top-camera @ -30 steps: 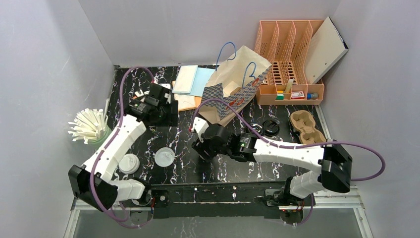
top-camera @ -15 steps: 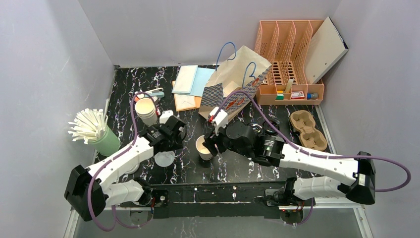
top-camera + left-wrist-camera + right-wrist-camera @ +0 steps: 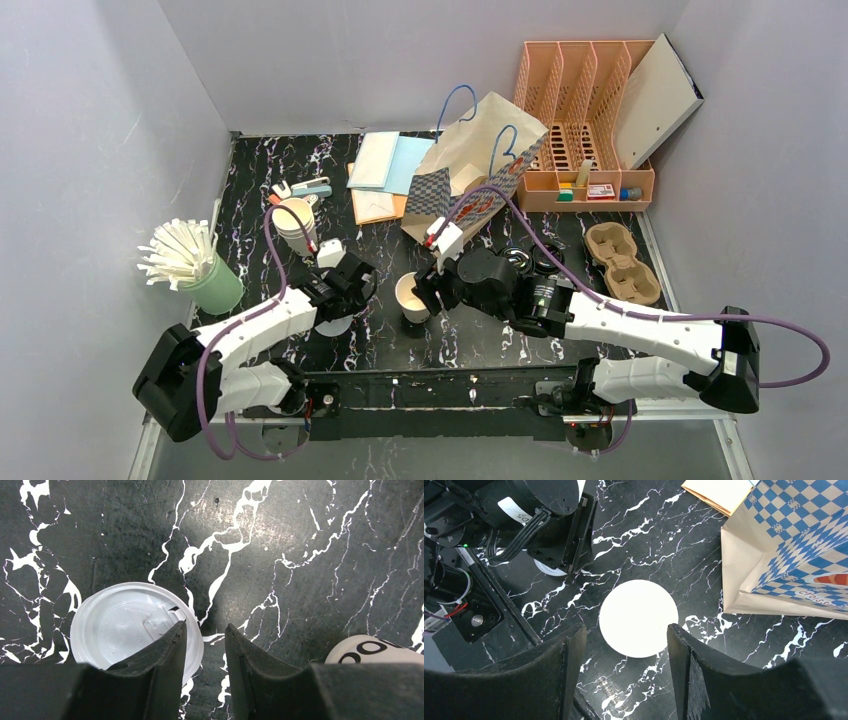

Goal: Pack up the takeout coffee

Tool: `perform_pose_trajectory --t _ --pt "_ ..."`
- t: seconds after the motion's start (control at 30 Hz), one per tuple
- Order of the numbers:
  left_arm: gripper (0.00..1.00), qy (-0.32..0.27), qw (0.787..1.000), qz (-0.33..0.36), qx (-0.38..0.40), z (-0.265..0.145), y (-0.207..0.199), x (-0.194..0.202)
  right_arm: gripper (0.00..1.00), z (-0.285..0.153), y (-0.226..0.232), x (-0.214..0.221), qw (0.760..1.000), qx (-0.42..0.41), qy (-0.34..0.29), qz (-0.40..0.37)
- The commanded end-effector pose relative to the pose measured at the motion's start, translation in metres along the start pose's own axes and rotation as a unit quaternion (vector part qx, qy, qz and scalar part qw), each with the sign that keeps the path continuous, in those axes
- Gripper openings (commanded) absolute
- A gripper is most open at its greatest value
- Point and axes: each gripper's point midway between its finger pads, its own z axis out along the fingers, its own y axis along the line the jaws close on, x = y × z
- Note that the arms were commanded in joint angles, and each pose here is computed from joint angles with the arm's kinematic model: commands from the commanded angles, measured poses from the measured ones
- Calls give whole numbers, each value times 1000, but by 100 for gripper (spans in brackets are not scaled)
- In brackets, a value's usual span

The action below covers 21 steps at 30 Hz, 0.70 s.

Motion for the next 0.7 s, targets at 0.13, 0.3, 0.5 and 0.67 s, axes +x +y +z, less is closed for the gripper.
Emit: perform_pose_trajectory --t 0.13,0.3,0.5,0.67 --pt "23 -18 1000 1 -21 16 5 2 69 -6 2 -15 999 -1 -25 20" --pt "0 -11 1000 10 1 13 -5 0 69 -10 1 -16 999 2 -23 33" --pt "0 -24 998 12 58 -17 -27 -23 69 -17 5 -15 999 -9 -9 53" --pt "0 -54 989 -7 140 -58 -49 -50 69 -21 10 -14 998 -22 -6 64"
